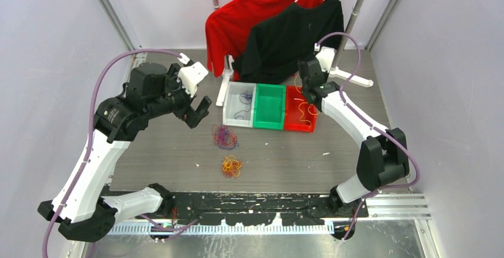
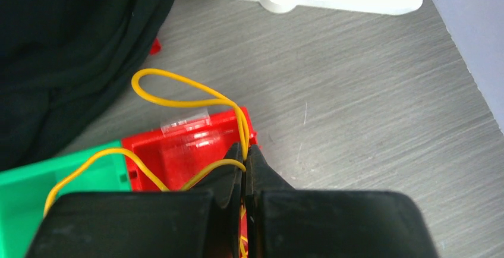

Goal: Untangle the cables

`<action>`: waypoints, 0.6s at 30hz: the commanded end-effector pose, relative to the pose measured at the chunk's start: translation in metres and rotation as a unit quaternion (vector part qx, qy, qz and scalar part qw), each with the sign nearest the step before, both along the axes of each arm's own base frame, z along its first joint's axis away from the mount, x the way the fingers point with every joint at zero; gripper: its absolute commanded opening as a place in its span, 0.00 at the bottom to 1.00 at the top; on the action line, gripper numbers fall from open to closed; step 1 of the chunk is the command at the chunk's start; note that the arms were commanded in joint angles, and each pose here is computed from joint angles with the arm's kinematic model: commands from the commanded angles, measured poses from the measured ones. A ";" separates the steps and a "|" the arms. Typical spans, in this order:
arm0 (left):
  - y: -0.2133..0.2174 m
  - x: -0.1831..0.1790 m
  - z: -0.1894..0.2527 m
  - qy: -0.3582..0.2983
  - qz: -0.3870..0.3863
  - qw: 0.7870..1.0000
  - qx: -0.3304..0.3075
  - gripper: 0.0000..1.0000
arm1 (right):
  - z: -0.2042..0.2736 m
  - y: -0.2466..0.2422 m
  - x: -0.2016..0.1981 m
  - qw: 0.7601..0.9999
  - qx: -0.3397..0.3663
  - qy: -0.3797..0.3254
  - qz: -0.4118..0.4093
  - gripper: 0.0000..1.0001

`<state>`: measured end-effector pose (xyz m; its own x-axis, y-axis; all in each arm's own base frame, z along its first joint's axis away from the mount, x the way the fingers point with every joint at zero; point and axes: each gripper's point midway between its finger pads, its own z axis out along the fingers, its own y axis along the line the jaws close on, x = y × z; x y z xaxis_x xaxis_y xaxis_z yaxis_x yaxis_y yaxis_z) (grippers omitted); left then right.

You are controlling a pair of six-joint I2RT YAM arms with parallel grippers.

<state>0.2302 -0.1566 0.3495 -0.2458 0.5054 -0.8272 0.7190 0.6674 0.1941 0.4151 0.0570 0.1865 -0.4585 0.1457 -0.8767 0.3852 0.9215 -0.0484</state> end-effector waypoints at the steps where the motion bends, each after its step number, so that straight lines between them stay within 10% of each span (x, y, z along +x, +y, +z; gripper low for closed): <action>1: -0.003 -0.003 0.022 -0.027 -0.012 0.999 -0.020 0.99 | 0.044 0.010 0.033 0.996 0.052 -0.077 -0.006 0.01; 18: -0.006 0.000 0.030 -0.036 -0.015 0.999 -0.028 0.99 | -0.046 0.010 0.016 0.999 0.043 0.033 -0.004 0.01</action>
<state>0.2301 -0.1587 0.3604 -0.2262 0.4919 -0.8407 0.7209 0.6650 0.1951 0.4392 0.0675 0.1669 -0.4505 0.2175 -0.8659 0.3821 0.9235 0.0331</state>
